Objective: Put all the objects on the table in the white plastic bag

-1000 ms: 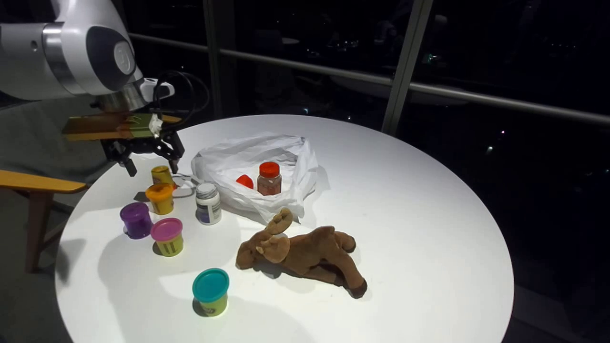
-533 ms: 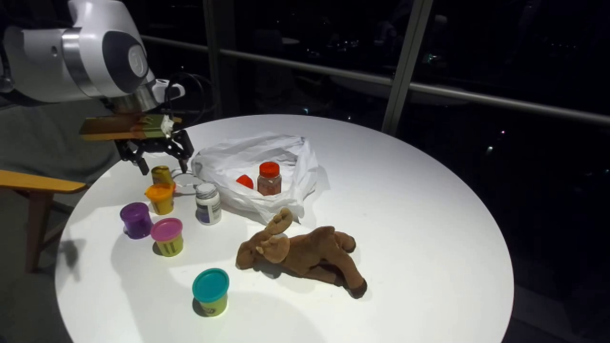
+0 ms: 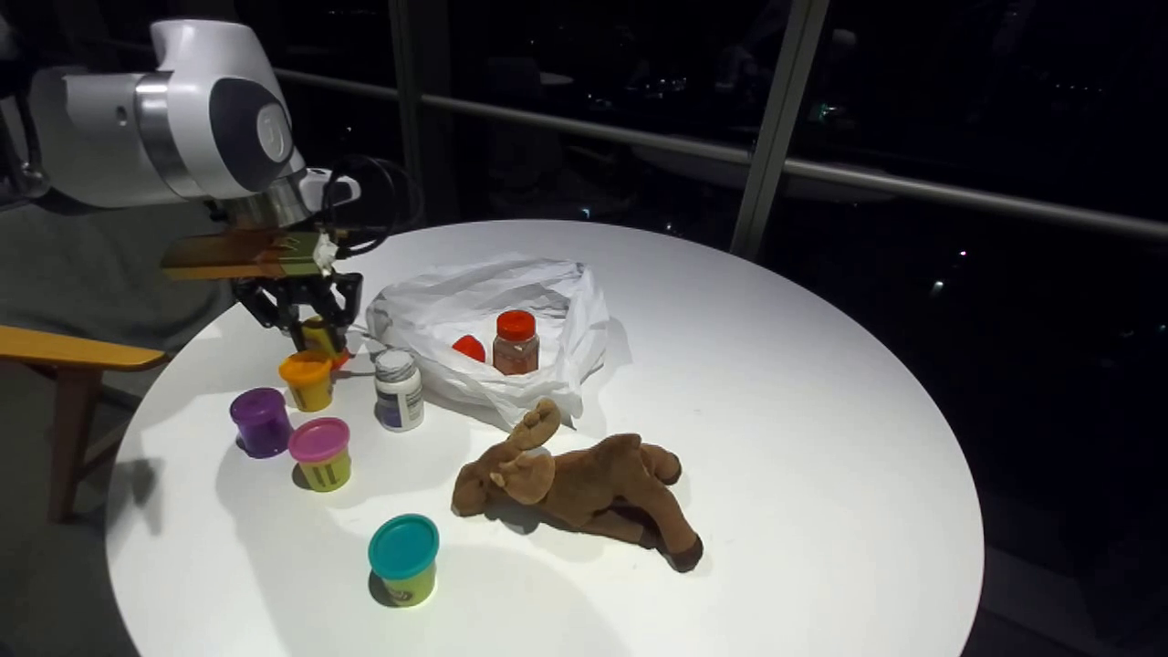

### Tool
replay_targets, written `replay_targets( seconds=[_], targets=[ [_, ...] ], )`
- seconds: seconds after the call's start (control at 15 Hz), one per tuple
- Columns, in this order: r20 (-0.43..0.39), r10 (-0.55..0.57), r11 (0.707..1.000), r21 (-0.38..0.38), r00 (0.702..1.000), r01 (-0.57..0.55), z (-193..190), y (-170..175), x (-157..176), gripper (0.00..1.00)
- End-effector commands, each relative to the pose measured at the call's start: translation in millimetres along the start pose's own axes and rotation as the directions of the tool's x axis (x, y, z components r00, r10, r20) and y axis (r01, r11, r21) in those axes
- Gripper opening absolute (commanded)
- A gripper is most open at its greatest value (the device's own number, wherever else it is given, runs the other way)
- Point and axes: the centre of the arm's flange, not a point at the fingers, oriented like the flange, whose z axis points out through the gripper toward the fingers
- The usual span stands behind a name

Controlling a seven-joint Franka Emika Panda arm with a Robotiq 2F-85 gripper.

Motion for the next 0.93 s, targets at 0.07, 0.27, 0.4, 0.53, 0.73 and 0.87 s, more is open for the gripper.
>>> replay_targets(
  seconds=[0.07, 0.27, 0.4, 0.53, 0.73, 0.87],
  targets=[
    [0.001, 0.032, 0.999, 0.021, 0.999, -0.032, -39, 23, 20, 0.18],
    [0.010, 0.084, 0.996, 0.020, 0.996, -0.084, -79, 56, 34, 0.18],
    [-0.006, 0.130, 0.991, 0.001, 0.991, -0.130, -107, 91, 43, 0.18],
    [-0.026, 0.191, 0.982, -0.003, 0.981, -0.191, -128, 130, 51, 0.18],
    [-0.034, 0.263, 0.965, -0.009, 0.964, -0.263, -131, 184, 56, 0.18],
    [-0.025, 0.298, 0.954, -0.019, 0.954, -0.298, -117, 209, 56, 0.18]
  ],
)
